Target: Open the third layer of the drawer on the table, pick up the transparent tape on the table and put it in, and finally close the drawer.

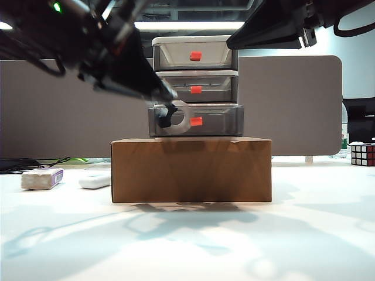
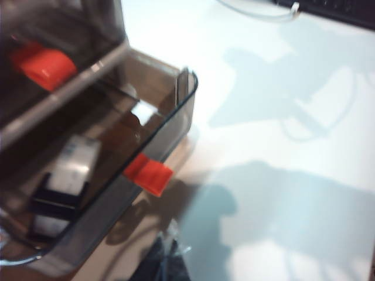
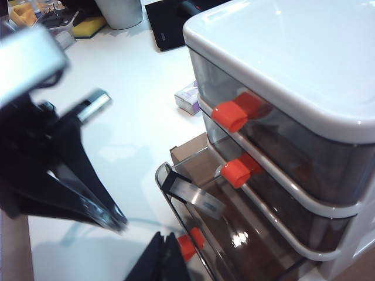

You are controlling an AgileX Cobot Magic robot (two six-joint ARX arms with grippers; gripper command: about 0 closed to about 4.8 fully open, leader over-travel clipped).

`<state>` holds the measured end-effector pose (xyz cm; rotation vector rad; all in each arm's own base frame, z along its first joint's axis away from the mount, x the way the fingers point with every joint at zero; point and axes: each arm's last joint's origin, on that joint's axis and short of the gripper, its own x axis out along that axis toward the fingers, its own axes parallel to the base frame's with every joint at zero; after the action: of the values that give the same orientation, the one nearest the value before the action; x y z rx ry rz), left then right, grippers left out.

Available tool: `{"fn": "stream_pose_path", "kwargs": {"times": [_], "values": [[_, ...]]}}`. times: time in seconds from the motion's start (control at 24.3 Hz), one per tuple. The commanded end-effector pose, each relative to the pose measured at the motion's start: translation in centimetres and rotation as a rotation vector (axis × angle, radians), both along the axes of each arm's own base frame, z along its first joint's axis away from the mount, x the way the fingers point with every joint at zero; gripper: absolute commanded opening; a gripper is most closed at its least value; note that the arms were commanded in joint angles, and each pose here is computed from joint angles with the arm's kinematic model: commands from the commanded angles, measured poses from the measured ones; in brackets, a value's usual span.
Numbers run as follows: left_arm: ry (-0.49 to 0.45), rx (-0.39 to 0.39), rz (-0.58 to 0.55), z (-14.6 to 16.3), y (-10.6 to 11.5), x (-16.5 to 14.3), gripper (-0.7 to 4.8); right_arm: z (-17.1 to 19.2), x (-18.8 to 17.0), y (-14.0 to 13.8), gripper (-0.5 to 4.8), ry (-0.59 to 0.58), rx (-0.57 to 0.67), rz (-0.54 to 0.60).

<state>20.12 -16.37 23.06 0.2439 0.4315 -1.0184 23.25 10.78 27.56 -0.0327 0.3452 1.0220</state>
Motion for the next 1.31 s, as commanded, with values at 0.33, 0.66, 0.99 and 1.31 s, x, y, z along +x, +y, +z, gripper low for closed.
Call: {"fn": "stream_pose_path", "kwargs": {"times": [0.33,0.66,0.99,1.31], "values": [[-0.115,-0.002,0.142,-1.6,-1.4,2.6,-0.06,0.0,-0.1,0.0,-0.05,0.011,-0.014,-0.001],[-0.230,-0.039,0.257,-1.6,-1.9,3.8,-0.06,-0.1,-0.1,-0.1,-0.05,-0.001,-0.038,-0.019],[-0.210,-0.043,0.217,-1.0,-1.7,3.2,-0.06,0.1,-0.5,-0.3,-0.05,0.006,-0.048,-0.032],[-0.224,0.005,0.187,2.7,1.5,-1.4,-0.06,2.0,-3.5,-1.8,-0.05,-0.087,-0.110,-0.146]]}}
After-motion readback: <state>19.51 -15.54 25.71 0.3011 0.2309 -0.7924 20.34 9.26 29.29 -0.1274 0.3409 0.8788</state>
